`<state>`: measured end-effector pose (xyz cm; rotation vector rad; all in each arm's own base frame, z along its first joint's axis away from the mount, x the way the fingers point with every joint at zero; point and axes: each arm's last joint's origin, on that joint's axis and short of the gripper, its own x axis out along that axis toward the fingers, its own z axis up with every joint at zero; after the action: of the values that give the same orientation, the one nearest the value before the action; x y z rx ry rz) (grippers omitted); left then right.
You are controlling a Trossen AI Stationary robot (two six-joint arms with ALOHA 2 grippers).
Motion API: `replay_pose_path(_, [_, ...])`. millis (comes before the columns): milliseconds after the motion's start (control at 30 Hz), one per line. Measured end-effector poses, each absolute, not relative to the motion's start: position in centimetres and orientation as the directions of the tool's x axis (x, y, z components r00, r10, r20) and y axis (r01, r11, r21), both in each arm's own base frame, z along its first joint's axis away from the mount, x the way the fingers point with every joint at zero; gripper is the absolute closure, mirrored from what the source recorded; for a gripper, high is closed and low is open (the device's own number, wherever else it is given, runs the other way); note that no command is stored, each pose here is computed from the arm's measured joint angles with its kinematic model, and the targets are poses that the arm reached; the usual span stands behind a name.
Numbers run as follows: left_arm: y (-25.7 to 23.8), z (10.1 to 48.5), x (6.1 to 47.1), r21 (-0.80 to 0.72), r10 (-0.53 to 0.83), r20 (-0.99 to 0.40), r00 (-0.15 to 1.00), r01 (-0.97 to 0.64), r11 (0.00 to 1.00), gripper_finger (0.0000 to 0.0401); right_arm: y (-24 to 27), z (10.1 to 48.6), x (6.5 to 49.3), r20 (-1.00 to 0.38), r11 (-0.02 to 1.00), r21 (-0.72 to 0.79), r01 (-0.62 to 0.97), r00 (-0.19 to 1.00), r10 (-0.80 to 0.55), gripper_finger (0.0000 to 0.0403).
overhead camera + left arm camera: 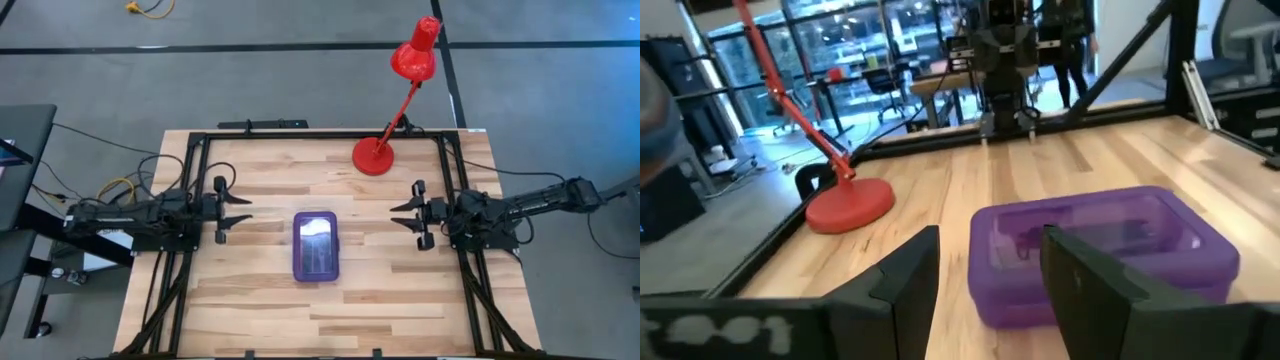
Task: Pick & place school supplies into a supply box
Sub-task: Return to Home Position
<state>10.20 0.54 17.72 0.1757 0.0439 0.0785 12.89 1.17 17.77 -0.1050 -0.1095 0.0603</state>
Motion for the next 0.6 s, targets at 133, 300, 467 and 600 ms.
replay_pose_path(133, [0.53,16.75,9.98,0.139,0.078,0.001,0.997,-0.077,0.987,0.0239,1.17,17.72,12.85,0.099,0.992,-0.109,-0.055,0.993,0.066,0.0296])
replay_pose_path(300, [0.46,17.11,9.67,0.158,0.059,0.048,0.997,-0.066,0.985,0.0239,1.25,17.66,12.80,0.092,0.989,-0.141,-0.054,0.993,0.067,0.0296])
replay_pose_path(467, [0.46,17.00,9.70,0.183,0.056,0.036,0.998,-0.062,0.981,0.0239,1.57,17.29,12.68,0.052,0.989,-0.147,0.024,0.999,-0.017,0.0296])
replay_pose_path(600, [0.46,17.01,9.69,0.186,0.056,0.037,0.998,-0.062,0.981,0.0239,2.04,17.18,12.36,0.041,0.986,-0.158,0.044,0.998,-0.038,0.0296])
